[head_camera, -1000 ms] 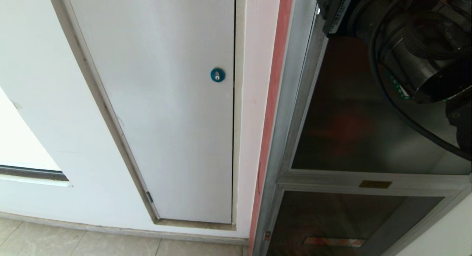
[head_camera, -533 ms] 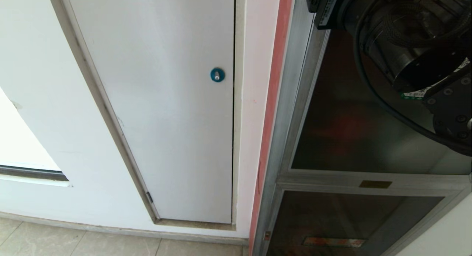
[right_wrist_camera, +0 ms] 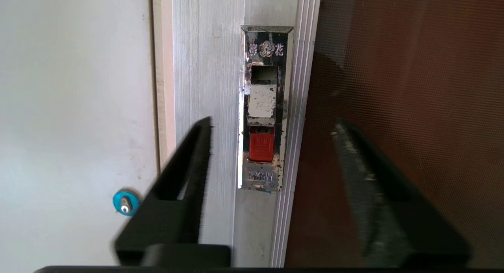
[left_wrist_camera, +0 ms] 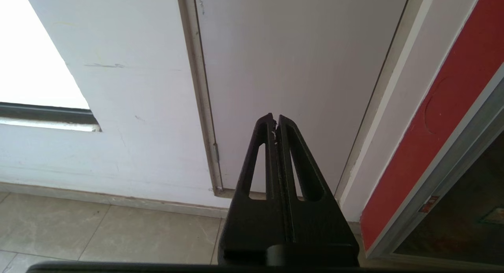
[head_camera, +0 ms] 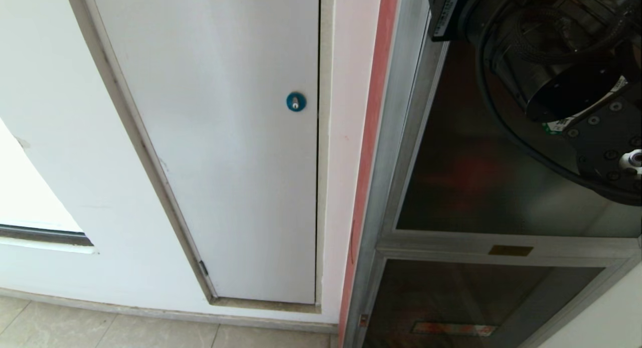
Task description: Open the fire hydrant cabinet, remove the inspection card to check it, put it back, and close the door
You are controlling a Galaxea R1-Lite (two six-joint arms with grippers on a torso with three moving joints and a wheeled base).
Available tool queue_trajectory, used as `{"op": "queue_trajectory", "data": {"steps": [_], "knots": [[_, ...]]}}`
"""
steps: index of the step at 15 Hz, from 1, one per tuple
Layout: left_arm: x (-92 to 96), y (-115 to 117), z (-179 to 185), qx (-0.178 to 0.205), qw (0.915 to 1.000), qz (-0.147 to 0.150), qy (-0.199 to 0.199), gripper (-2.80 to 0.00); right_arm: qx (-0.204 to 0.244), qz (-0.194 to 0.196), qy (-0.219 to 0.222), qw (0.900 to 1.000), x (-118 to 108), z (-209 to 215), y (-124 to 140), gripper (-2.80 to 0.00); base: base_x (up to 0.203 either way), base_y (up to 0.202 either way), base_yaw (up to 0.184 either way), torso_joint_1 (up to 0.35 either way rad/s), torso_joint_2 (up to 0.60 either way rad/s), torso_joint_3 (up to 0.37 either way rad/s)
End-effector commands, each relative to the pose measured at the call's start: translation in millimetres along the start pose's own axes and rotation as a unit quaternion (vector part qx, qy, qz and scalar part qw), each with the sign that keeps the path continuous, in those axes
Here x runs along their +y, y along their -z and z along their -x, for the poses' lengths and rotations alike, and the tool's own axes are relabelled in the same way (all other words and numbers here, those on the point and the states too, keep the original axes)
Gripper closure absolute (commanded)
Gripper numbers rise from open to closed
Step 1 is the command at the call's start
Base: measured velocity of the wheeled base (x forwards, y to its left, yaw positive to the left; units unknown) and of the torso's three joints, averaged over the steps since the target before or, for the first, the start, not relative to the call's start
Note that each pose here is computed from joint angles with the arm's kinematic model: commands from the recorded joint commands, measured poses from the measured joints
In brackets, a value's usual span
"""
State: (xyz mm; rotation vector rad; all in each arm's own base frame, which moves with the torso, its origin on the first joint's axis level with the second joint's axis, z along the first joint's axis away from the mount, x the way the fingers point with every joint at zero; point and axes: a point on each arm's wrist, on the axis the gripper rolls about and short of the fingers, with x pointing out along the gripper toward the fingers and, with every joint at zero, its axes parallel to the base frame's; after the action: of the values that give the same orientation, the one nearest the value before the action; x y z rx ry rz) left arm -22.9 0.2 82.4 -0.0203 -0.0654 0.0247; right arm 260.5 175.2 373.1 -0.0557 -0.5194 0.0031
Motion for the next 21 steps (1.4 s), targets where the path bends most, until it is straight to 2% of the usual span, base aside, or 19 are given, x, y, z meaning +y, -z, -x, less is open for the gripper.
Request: {"op": "queue_trajectory", "data": {"steps": [1,11,21], "knots": [[0.1,6,-1,0.01,1.0,0.0,-0.001,0.0,-0.003,-0.001,0.004,1.0,0,-1,-1,0.0,0.0,0.0,0.0,0.0,0.0,0.0],[0.1,6,-1,0.01,0.9999,0.0,-0.001,0.0,-0.016,-0.006,0.012,1.0,0,-9,-6,0.0,0.0,0.0,0.0,0.0,0.0,0.0],[0.1,6,-1,0.01,1.0,0.001,-0.001,0.0,-0.027,-0.014,0.017,0.999,-10,-1,-20,0.0,0.0,0.0,0.0,0.0,0.0,0.0]]}}
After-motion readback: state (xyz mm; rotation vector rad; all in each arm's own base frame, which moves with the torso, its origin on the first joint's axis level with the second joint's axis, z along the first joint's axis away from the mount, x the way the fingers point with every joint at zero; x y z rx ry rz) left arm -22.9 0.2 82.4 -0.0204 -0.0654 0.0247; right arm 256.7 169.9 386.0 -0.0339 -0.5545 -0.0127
